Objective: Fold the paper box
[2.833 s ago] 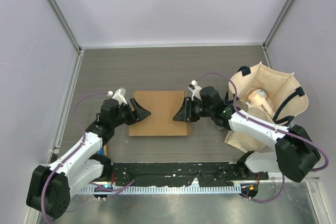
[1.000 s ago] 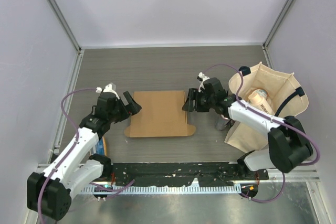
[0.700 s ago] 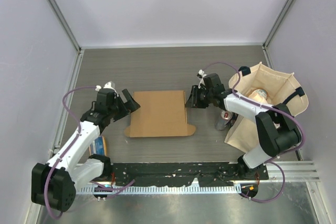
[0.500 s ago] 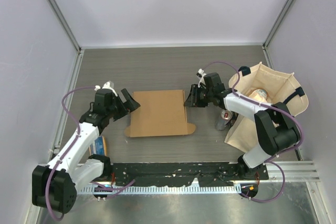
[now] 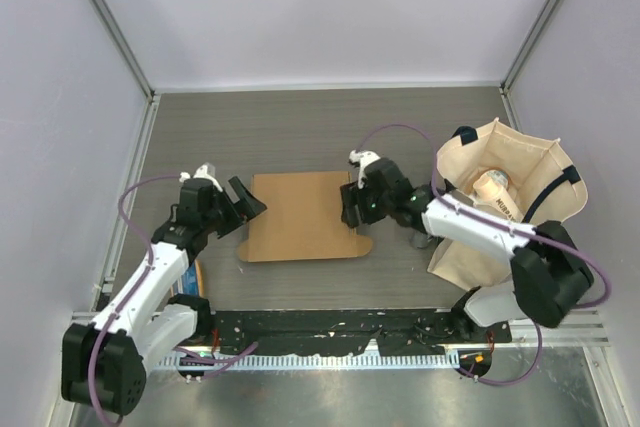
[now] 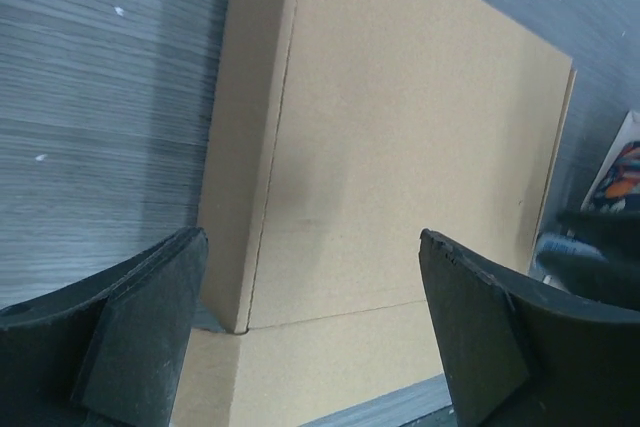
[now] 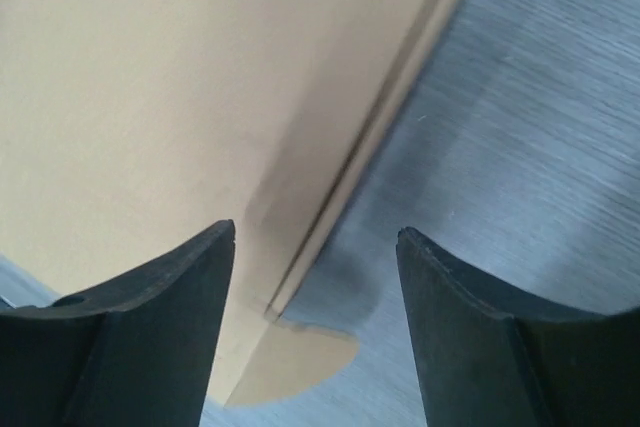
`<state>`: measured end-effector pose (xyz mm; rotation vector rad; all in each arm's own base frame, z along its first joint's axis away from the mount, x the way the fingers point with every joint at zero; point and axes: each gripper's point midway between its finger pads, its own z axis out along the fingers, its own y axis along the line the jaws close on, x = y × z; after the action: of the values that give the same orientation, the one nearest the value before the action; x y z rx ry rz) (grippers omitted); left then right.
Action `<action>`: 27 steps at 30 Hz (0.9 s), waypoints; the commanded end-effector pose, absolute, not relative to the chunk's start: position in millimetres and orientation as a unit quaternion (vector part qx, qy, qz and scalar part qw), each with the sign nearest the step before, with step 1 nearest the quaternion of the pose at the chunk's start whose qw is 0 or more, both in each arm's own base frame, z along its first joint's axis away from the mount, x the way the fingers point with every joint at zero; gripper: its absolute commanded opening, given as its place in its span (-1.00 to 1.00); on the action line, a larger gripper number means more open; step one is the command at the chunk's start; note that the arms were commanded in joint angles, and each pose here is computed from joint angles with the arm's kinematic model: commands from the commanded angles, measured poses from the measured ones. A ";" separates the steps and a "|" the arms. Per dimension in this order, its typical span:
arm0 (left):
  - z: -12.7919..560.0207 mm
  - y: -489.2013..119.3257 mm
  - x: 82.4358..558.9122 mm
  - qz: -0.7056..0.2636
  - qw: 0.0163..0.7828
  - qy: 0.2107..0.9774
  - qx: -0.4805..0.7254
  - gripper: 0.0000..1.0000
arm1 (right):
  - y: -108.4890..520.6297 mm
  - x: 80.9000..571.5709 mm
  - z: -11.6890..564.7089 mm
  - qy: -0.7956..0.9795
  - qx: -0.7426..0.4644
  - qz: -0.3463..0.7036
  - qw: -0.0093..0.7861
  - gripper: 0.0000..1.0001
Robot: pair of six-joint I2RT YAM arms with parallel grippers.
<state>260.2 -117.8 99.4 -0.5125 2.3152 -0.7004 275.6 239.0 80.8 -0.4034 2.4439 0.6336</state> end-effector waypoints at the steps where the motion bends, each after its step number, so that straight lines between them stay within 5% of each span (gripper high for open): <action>1: 130.1 -91.3 265.1 -0.225 0.391 0.862 -0.232 0.82 | 220.5 274.6 144.0 0.862 -0.239 0.037 0.445 0.47; 10: 179.8 -34.4 244.5 -0.124 0.448 0.821 -0.331 0.93 | 321.7 158.3 140.5 0.673 -0.551 -0.033 0.492 0.53; 22: 172.7 -40.9 230.5 -0.146 0.450 0.827 -0.304 0.91 | 359.1 173.0 112.2 0.583 -0.572 -0.221 0.534 0.51; 27: 176.3 -39.2 230.7 -0.144 0.461 0.823 -0.298 0.90 | 361.6 176.8 108.3 0.570 -0.569 -0.249 0.538 0.23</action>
<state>229.9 -41.8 170.6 -0.7599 2.0471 -0.3631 169.7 344.9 75.1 -1.5096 1.3933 -0.5713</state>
